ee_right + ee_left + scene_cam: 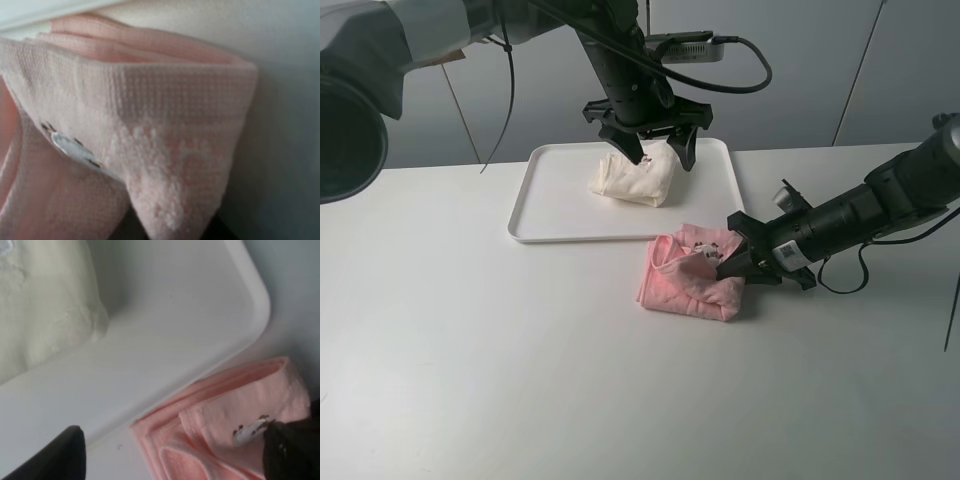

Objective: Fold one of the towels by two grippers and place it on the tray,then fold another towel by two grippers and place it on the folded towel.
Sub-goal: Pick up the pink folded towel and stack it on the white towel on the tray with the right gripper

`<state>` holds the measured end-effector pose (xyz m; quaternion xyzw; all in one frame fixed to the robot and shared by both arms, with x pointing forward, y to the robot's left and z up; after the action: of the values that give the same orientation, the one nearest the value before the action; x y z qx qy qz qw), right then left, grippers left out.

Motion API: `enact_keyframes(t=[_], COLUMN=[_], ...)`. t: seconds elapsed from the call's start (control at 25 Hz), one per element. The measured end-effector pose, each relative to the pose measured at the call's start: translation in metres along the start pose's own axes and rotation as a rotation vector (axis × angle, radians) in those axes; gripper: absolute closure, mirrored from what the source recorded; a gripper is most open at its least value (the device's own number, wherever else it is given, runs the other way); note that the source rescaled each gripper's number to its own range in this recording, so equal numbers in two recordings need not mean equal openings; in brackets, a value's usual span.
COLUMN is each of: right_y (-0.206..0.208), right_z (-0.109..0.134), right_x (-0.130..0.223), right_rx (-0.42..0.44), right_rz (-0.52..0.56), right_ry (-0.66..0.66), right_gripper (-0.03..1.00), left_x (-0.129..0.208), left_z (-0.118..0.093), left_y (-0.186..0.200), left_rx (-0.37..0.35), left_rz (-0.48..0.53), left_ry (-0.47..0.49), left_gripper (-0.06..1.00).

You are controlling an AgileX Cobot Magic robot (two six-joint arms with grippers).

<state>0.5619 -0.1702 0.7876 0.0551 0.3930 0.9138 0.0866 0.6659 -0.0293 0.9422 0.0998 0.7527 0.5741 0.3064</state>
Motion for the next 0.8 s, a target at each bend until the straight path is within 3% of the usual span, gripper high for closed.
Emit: enact_keyframes(t=[0.2, 0.44, 0.68, 0.8], right_y=[0.008, 0.032, 0.043, 0.044], right_z=[0.016, 0.069, 0.118, 0.144], right_x=[0.0, -0.007, -0.031, -0.038], right_rx=[-0.063, -0.267, -0.354, -0.37], right_rz=[-0.014, -0.013, -0.028, -0.027], right_ry=[0.053, 0.146, 0.233, 0.288], right_gripper=[0.84, 0.84, 0.84, 0.84], left_x=[-0.002, -0.012, -0.019, -0.02], left_z=[-0.001, 0.013, 0.038, 0.049], left_y=[0.007, 0.046, 0.075, 0.083], left_rx=[0.002, 0.004, 0.131, 0.141], left_rz=[-0.013, -0.086, -0.155, -0.175], left_ry=[-0.005, 0.009, 0.095, 0.096], left_gripper=[0.02, 0.02, 0.02, 0.02])
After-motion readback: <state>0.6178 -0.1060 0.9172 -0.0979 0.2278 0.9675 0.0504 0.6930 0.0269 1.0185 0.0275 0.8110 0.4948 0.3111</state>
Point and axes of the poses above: a point on each arm's last joint axis where the gripper is mounted, y pointing back along that axis away from the gripper, z along the wrist's bending axis when the last joint is at zero, x = y × z, the point moved 6 cm from there along -y, pointing out along that axis toward the gripper, and after that the axes turned 6 degrees about -y, right-handed, at the moved point
